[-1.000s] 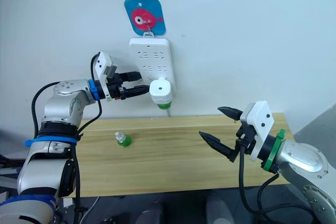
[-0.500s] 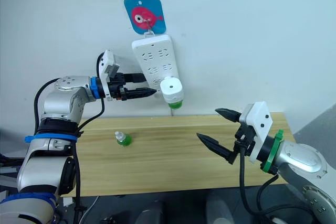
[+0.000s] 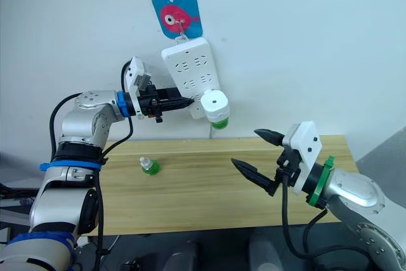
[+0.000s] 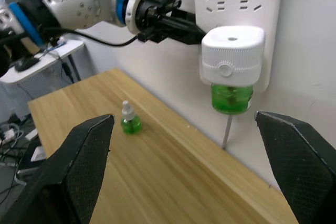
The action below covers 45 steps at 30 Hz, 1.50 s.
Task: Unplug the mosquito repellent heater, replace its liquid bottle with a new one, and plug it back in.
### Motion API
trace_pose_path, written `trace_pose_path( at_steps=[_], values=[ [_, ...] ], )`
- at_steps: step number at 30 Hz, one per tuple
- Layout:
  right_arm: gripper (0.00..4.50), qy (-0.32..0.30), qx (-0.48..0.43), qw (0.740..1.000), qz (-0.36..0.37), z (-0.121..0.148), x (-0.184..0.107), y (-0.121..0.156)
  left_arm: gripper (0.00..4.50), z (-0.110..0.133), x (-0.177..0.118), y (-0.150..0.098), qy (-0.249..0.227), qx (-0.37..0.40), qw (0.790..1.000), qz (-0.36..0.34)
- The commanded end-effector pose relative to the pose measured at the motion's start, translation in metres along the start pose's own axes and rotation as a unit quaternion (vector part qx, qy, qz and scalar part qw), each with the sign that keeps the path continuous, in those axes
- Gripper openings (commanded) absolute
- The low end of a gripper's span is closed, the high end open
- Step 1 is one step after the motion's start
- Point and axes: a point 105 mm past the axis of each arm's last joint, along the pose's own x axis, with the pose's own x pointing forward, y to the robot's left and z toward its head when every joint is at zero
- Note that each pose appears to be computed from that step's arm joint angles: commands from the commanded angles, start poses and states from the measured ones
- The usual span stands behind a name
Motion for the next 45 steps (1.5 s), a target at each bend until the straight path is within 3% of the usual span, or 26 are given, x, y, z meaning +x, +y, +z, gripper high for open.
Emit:
trace_pose_path(
  at_steps=[1, 10, 17, 32, 45],
  values=[
    [4.50, -0.012, -0.027, 0.998, -0.052, 0.003, 0.013, -0.005, 1.29, 0.013, -0.003, 0.002, -0.022, 0.013, 1.000, 0.015],
    [4.50, -0.056, -0.047, 0.985, -0.158, 0.012, 0.064, -0.006, 1.29, 0.011, -0.008, -0.001, -0.017, 0.014, 0.999, 0.024],
    [4.50, -0.040, -0.029, 0.977, -0.207, 0.008, 0.081, -0.020, 1.29, 0.010, -0.007, -0.002, -0.014, 0.017, 0.999, 0.022],
    [4.50, -0.050, -0.003, 0.979, -0.199, 0.019, 0.113, -0.026, 1.29, 0.009, -0.011, -0.003, -0.009, 0.023, 0.999, 0.022],
    [4.50, -0.045, -0.020, 0.985, -0.164, 0.018, 0.096, -0.022, 1.29, 0.007, -0.015, -0.001, -0.005, 0.024, 0.999, 0.028]
  ],
)
